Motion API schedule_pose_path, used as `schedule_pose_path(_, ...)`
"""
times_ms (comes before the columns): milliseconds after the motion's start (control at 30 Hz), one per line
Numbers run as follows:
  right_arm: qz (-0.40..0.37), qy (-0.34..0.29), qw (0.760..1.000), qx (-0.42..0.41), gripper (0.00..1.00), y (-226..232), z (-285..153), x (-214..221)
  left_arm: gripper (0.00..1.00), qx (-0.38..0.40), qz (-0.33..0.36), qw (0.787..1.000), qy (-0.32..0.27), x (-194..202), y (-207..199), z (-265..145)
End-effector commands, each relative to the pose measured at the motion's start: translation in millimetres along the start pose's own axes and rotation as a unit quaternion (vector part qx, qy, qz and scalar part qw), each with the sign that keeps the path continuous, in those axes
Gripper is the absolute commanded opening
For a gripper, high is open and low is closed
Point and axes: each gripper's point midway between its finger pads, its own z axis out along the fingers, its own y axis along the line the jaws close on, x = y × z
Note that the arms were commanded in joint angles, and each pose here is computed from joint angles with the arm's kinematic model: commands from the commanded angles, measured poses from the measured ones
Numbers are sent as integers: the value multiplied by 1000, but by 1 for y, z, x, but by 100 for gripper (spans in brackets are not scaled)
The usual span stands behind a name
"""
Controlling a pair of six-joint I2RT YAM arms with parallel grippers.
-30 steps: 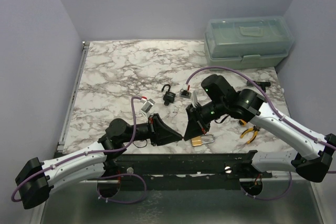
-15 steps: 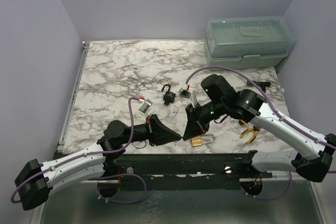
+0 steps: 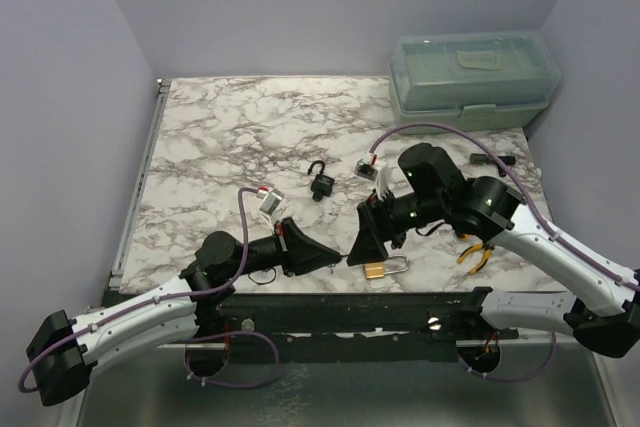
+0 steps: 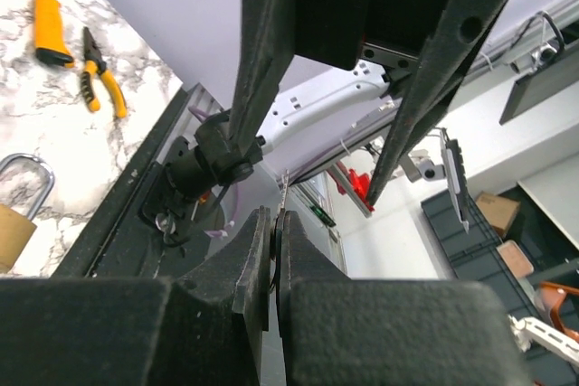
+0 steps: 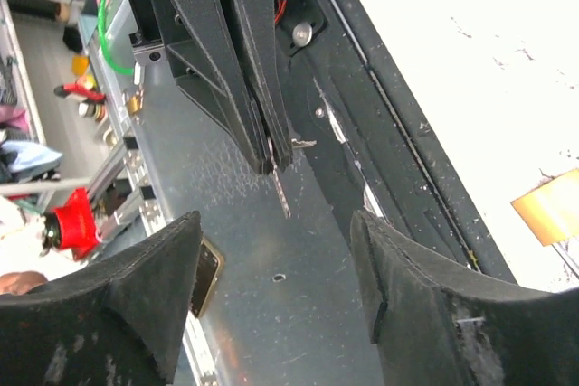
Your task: Unlock with the key
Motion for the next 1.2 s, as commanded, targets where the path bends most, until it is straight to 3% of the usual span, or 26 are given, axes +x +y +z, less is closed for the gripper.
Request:
schedule_pose_path(0, 15, -58, 997, 44, 74, -11, -6, -12, 0, -41, 3, 999, -33, -6, 16, -6)
schedule_pose_path(100, 48, -104, 987, 113, 79, -33, -13, -22, 0, -64, 8, 997, -49, -11, 23, -11)
schedule_pose_path(200, 129, -167, 952, 222, 84, -72, -27, -26, 0, -86, 13, 994, -62, -16, 27, -16)
schedule_pose_path(300, 220, -222, 898, 311, 91, -109, -44, -15, 0, -108, 16, 991, -71, -19, 31, -22)
schedule_pose_path(433, 365, -257, 816, 369, 96, -138, -55, 21, 0, -154, 20, 985, -72, -23, 39, -30)
schedule_pose_path(600, 558, -230, 684, 410, 100, -157, -42, 81, 0, -223, 46, 971, -67, -36, 39, -45)
schedule_pose_path(700, 624, -203, 629, 417, 100, -162, -21, 98, 0, -263, 82, 959, -73, -53, 32, -56)
schedule_pose_path(867, 679, -171, 589, 403, 100, -169, 13, 109, 0, -293, 141, 944, -48, -67, 16, -67)
schedule_pose_path(1033, 700, -178, 552, 416, 100, -181, 27, 108, 0, -342, 173, 924, -11, -65, 28, -82)
schedule_pose_path(1167, 712, -190, 532, 416, 100, -191, 38, 105, 0, -334, 178, 926, -3, -62, 26, -83)
